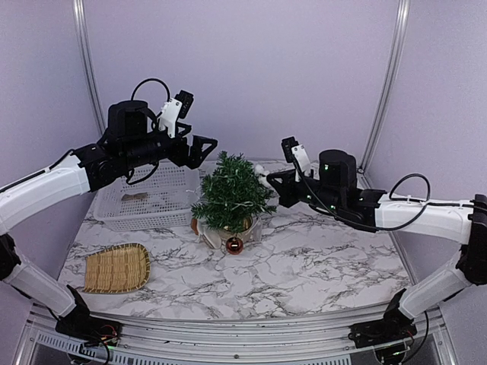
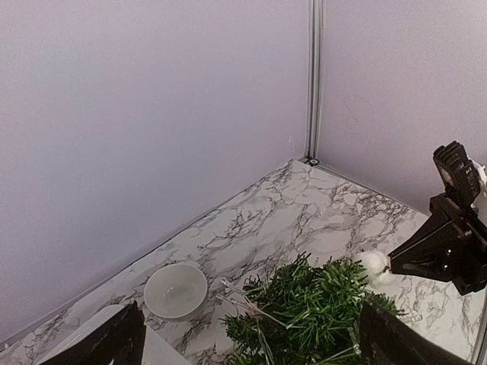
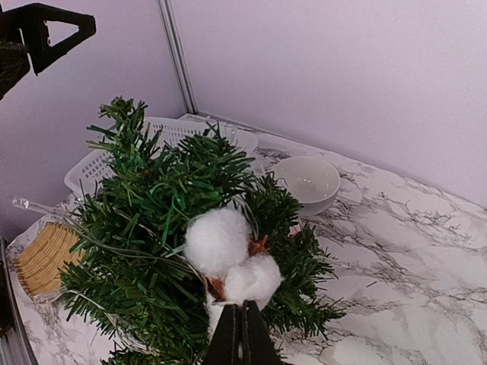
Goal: Decorate the small christmas tree
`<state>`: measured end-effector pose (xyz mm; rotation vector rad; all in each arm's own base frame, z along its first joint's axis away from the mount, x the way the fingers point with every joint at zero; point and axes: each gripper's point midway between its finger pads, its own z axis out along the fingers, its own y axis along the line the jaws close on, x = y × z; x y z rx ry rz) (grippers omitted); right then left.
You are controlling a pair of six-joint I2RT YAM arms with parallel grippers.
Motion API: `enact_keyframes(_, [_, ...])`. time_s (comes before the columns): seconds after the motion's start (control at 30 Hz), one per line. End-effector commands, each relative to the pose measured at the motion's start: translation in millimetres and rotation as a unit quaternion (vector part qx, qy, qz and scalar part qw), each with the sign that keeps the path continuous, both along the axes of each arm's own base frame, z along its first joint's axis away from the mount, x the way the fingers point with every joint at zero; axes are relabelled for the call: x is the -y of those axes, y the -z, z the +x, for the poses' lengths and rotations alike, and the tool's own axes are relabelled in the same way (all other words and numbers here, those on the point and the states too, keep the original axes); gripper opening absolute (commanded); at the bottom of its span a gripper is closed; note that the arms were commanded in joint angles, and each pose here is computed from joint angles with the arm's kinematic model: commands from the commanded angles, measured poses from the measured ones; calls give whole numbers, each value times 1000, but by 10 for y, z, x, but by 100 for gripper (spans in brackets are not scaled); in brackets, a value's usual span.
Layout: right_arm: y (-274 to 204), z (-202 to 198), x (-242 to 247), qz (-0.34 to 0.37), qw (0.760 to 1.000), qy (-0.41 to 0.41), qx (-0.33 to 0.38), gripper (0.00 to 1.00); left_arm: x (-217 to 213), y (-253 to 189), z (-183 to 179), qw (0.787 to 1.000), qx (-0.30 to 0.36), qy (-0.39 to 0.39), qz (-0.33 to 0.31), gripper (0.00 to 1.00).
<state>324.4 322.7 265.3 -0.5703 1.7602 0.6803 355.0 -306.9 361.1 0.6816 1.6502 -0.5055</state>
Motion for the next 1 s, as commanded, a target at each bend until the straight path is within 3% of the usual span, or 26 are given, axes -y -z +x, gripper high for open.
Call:
enact_keyframes(0.0, [-143, 9, -134, 4, 1000, -19, 17, 0, -80, -106, -2, 1000, 22, -7, -7, 99])
enact_keyframes(0.27, [-263, 18, -167, 10, 999, -25, 25, 0, -98, -72, 34, 1000, 22, -8, -2, 99])
enact_keyframes(0.67, [-618, 148, 63, 22, 998, 30, 58, 0, -51, -26, 75, 1000, 20, 3, 0, 99])
enact_keyframes(0.97, [-446, 255, -37, 41, 998, 26, 34, 0, -59, -11, 103, 1000, 21, 4, 2, 99])
